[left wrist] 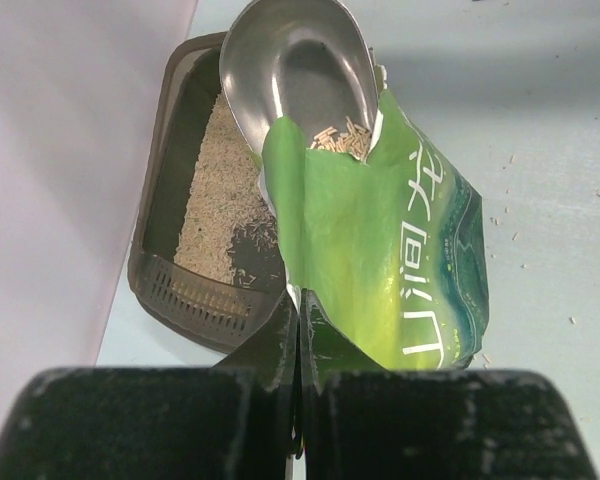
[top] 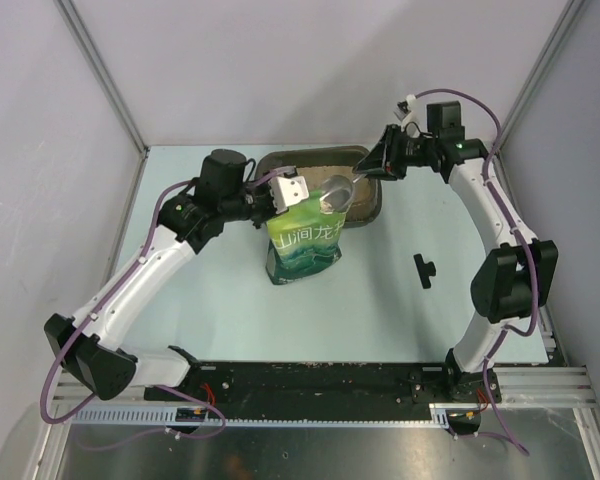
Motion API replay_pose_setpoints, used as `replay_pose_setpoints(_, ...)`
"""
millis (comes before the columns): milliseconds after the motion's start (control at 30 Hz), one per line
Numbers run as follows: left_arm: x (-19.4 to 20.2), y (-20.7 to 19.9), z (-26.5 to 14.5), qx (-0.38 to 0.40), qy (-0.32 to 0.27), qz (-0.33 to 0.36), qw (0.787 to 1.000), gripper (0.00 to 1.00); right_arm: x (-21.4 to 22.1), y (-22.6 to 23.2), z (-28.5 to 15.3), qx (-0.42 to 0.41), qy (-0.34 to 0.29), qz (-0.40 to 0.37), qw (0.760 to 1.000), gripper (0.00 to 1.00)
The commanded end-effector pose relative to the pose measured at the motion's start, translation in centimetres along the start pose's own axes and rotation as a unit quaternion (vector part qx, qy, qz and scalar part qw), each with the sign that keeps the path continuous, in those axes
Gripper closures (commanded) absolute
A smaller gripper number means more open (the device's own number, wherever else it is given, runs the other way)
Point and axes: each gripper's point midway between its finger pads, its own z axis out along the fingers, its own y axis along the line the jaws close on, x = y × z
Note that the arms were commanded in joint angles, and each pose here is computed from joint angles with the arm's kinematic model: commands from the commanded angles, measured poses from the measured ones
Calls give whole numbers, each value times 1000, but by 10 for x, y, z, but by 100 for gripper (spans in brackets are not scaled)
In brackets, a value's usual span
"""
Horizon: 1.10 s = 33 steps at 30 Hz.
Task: Fill the litter box with clean litter
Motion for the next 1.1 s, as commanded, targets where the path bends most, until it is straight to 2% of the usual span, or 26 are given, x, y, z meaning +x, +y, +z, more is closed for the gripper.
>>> replay_pose_setpoints(0, -57, 30, -21, -49, -84, 20, 995, 100, -14, 24, -27, -23, -32, -18, 999, 100)
replay_pose_setpoints(300, -46, 35, -19, -65, -62, 21, 996, 100, -17, 22, -41, -35, -26, -11, 999, 100)
replay_pose_setpoints(600, -43, 39, -22, -77, -53, 32, 995, 100, -26, 1, -45, -64, -22, 45, 997, 100)
replay_pose_setpoints(1067, -38, 44, -26, -92, -45, 11, 995, 100, -25, -14, -37, -91, 5, 77, 993, 100)
